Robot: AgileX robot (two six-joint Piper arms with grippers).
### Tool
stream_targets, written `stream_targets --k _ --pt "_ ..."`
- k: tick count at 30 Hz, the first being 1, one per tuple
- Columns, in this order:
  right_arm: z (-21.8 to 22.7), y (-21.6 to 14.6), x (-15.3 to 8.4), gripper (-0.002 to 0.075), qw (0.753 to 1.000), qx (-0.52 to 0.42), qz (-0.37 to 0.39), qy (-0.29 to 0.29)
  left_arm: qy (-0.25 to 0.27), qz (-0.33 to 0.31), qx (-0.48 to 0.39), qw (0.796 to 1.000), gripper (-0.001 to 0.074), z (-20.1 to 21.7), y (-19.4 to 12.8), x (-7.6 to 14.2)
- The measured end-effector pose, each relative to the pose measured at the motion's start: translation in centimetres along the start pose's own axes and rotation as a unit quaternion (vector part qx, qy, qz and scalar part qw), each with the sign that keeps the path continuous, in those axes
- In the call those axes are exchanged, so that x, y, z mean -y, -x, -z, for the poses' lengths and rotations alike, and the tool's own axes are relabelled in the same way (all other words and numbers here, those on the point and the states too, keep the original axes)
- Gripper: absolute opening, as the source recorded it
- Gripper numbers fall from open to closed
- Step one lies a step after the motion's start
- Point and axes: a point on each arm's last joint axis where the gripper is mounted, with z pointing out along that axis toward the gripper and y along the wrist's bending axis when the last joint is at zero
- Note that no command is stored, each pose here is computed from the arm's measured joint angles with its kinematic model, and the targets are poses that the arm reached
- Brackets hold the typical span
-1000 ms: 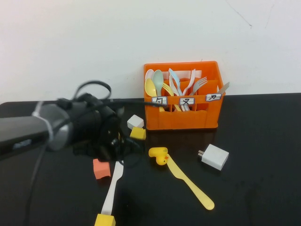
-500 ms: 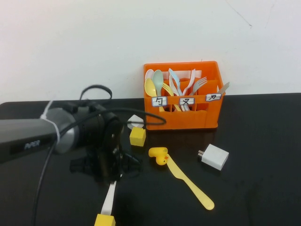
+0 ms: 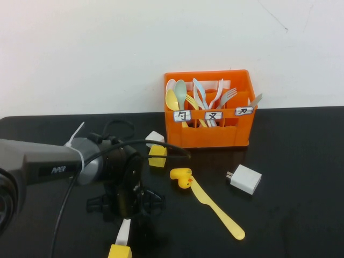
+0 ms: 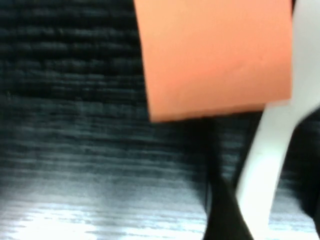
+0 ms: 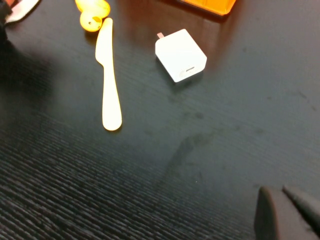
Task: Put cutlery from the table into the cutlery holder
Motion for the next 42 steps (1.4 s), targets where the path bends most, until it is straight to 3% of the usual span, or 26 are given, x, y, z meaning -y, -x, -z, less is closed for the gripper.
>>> stream_targets --k 7,14,26,35,39,42 --pt "0.0 0.0 0.0 -0.0002 1.000 0.000 -0.001 0.000 0.006 -0.001 0.004 1.000 0.0342 -0.5 0.2 0.1" --pt "0.0 0.0 0.0 -0.0002 1.000 0.000 -0.001 0.000 0.001 0.004 0.012 1.000 0.0105 -0.6 0.4 0.3" --pt "0.0 0.0 0.0 -0.0002 1.000 0.000 -0.001 0.000 -0.003 0.003 0.028 1.000 0.0106 0.5 0.5 0.1" --pt "0.0 0.0 0.0 -0.0002 1.000 0.000 -0.001 0.000 -0.045 0.018 0.129 0.990 0.0106 7.7 1.6 -0.4" --pt "0.0 0.0 0.0 -0.0002 1.000 0.001 -0.002 0.001 -0.100 0.012 0.206 0.973 0.0106 10.8 2.3 -0.1" --pt "0.0 0.0 0.0 -0.0002 1.000 0.001 -0.002 0.001 -0.165 -0.014 0.287 0.944 0.0106 12.9 3.2 0.7"
